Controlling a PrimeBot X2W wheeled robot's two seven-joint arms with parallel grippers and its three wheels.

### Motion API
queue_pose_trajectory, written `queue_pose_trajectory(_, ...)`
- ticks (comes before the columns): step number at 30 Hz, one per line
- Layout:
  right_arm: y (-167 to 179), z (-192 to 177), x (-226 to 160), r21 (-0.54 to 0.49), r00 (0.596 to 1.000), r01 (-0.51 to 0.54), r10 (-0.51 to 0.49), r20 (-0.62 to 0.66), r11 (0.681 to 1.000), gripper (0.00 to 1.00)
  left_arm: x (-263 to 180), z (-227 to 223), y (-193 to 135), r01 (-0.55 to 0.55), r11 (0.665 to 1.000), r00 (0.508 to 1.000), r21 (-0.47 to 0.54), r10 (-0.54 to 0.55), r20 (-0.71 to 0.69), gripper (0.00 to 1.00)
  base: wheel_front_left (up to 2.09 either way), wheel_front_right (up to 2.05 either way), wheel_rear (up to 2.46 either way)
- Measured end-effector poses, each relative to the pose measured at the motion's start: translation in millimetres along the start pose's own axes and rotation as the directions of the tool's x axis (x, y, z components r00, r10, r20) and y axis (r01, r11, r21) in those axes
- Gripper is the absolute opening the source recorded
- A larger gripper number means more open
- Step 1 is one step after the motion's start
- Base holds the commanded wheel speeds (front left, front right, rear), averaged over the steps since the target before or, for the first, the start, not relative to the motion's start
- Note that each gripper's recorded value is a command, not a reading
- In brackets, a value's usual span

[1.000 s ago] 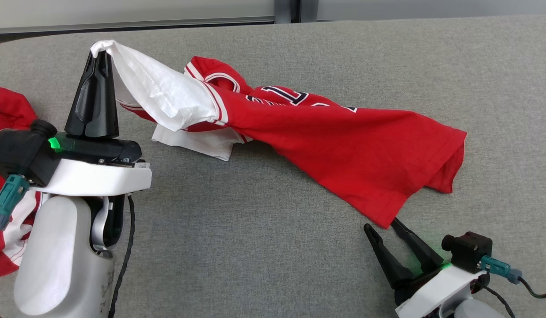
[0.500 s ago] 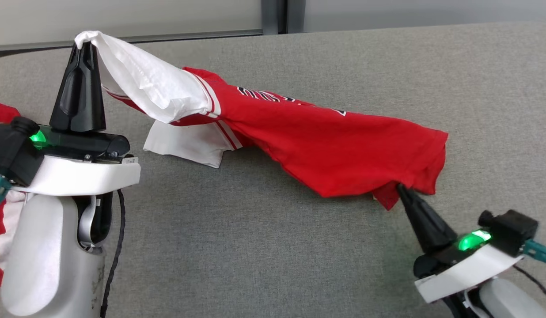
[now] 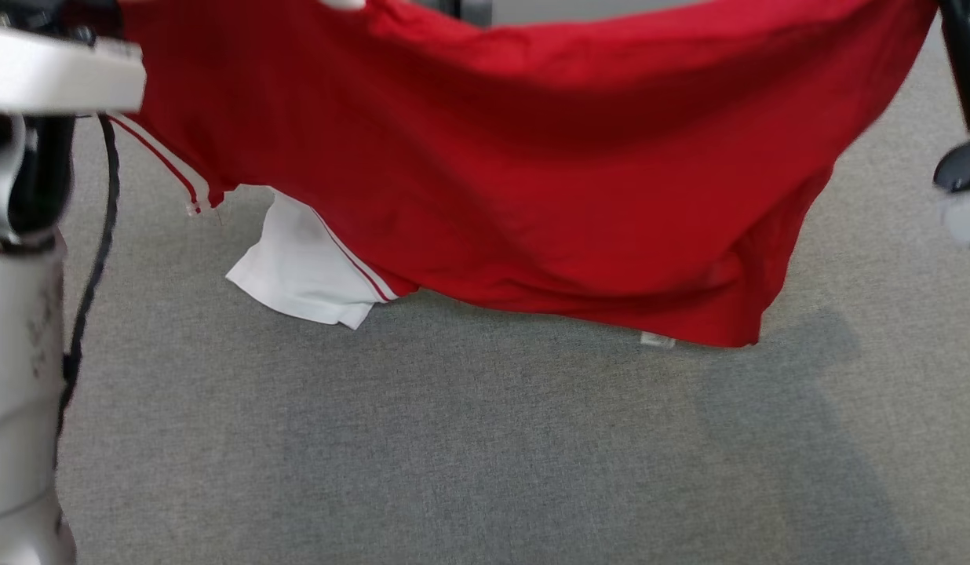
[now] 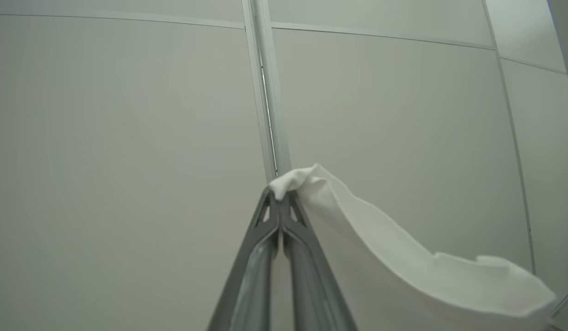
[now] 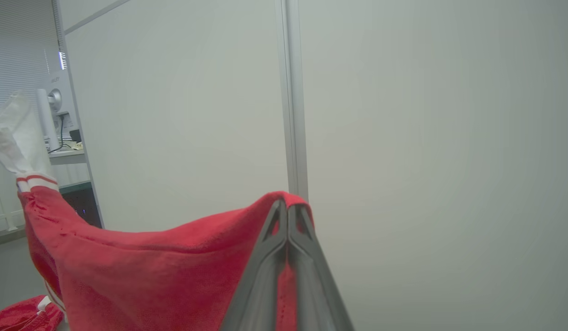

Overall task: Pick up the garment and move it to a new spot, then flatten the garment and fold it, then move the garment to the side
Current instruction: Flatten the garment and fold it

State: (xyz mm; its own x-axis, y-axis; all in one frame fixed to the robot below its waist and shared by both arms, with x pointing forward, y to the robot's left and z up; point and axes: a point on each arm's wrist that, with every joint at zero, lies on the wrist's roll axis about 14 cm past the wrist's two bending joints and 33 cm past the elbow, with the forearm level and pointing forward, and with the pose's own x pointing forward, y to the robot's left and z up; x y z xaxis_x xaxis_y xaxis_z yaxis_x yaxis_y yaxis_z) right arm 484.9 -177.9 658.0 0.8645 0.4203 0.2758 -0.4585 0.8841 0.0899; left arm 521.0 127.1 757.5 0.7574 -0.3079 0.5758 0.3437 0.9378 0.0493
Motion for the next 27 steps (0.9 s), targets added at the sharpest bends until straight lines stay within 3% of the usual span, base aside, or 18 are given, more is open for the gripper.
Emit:
queue_pose_trajectory(4, -17.6, 21.7, 50.3, -0.052, 0.999, 0.01, -0.008, 0.038, 0.999, 0.0, 40.5, -13.8, 2.6, 0.058, 0.997, 0.995, 0.056, -0.053, -0.09, 0.0, 0.0, 0.0, 0.0)
queue_pose_trajectory(8, -27.2, 18.8, 96.8, -0.096, 0.999, 0.018, -0.015, 0.038, 0.995, 0.0, 78.8, -20.7, 13.9, 0.096, 0.979, 0.992, 0.179, -0.078, -0.103, 0.0, 0.0, 0.0, 0.0)
queue_pose_trajectory(17, -64.6, 25.4, 174.7, -0.226, 0.981, 0.113, -0.074, 0.177, 0.967, 0.0, 144.0, -9.4, 49.1, 0.017, 0.899, 0.993, 0.437, -0.064, 0.094, 0.0, 0.0, 0.0, 0.0)
queue_pose_trajectory(22, -70.2, 10.5, 197.4, -0.289, 0.981, 0.116, -0.063, 0.185, 0.95, 0.0, 150.6, -3.7, 49.2, -0.013, 0.898, 0.982, 0.441, -0.073, 0.177, 0.0, 0.0, 0.0, 0.0)
queue_pose_trajectory(24, -70.2, -16.3, 204.0, -0.279, 0.987, 0.101, -0.06, 0.151, 0.955, 0.0, 144.3, -3.2, 46.6, -0.009, 0.905, 0.971, 0.425, -0.094, 0.22, 0.0, 0.0, 0.0, 0.0)
queue_pose_trajectory(27, -67.0, -73.2, 201.1, -0.233, 0.996, 0.072, -0.059, 0.065, 0.97, 0.0, 109.4, -70.1, 57.8, 0.038, 0.944, 0.993, 0.328, -0.072, 0.093, 0.0, 0.0, 0.0, 0.0)
